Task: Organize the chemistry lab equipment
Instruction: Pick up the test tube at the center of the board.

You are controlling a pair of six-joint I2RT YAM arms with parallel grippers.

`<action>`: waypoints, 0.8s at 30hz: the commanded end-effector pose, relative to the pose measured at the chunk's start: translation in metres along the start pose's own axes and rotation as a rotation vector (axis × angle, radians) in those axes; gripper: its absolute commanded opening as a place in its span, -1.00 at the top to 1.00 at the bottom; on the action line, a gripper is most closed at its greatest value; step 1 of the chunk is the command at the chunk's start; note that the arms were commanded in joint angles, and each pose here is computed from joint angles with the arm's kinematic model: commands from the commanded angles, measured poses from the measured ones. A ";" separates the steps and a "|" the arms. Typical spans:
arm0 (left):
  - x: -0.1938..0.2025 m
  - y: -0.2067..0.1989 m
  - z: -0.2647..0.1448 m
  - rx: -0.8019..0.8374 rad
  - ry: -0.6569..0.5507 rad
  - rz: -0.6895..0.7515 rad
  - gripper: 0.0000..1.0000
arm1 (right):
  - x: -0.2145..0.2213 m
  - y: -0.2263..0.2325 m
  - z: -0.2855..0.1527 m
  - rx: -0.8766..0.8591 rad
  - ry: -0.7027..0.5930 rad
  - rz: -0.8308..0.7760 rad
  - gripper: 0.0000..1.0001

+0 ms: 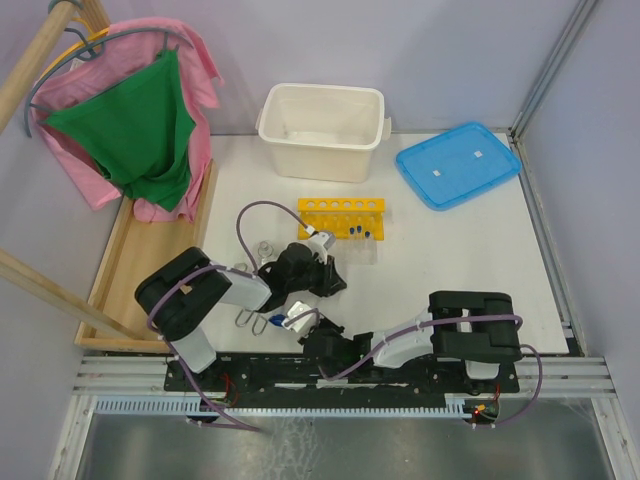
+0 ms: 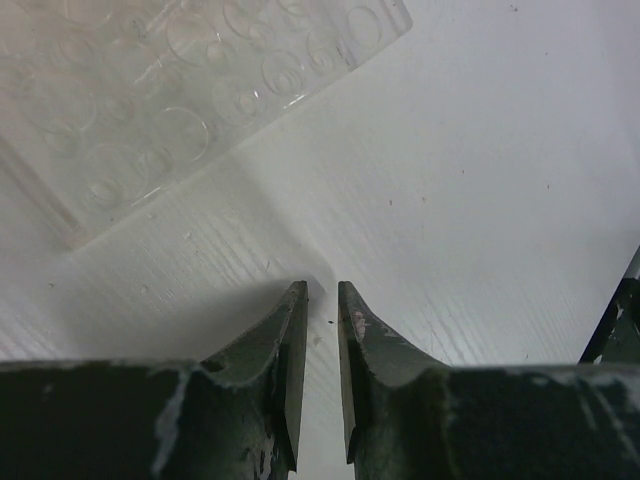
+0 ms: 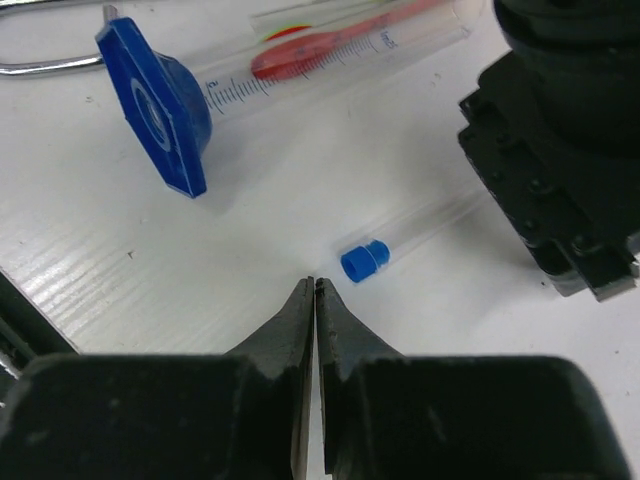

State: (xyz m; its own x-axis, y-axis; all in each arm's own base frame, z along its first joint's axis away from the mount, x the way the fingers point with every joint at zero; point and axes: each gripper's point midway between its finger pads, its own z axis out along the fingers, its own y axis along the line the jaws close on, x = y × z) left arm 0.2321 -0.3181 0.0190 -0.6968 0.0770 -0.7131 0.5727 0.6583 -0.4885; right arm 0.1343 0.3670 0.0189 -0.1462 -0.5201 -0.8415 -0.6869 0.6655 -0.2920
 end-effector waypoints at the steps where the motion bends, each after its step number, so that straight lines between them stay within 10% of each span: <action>1: 0.012 0.021 0.004 -0.074 0.058 0.031 0.47 | -0.020 0.013 0.005 -0.020 -0.040 0.000 0.80; 24: 0.047 0.050 -0.006 -0.184 0.177 -0.007 0.51 | -0.005 -0.041 0.003 0.343 0.029 -0.023 0.82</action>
State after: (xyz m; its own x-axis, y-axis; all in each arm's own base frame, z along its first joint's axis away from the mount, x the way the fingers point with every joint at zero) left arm 0.2530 -0.3229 0.0176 -0.6908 0.0737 -0.7193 0.5639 0.6776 -0.4721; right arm 0.1583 0.3577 0.0209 -0.1463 -0.5867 -0.7964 -0.5080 0.7354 -0.4484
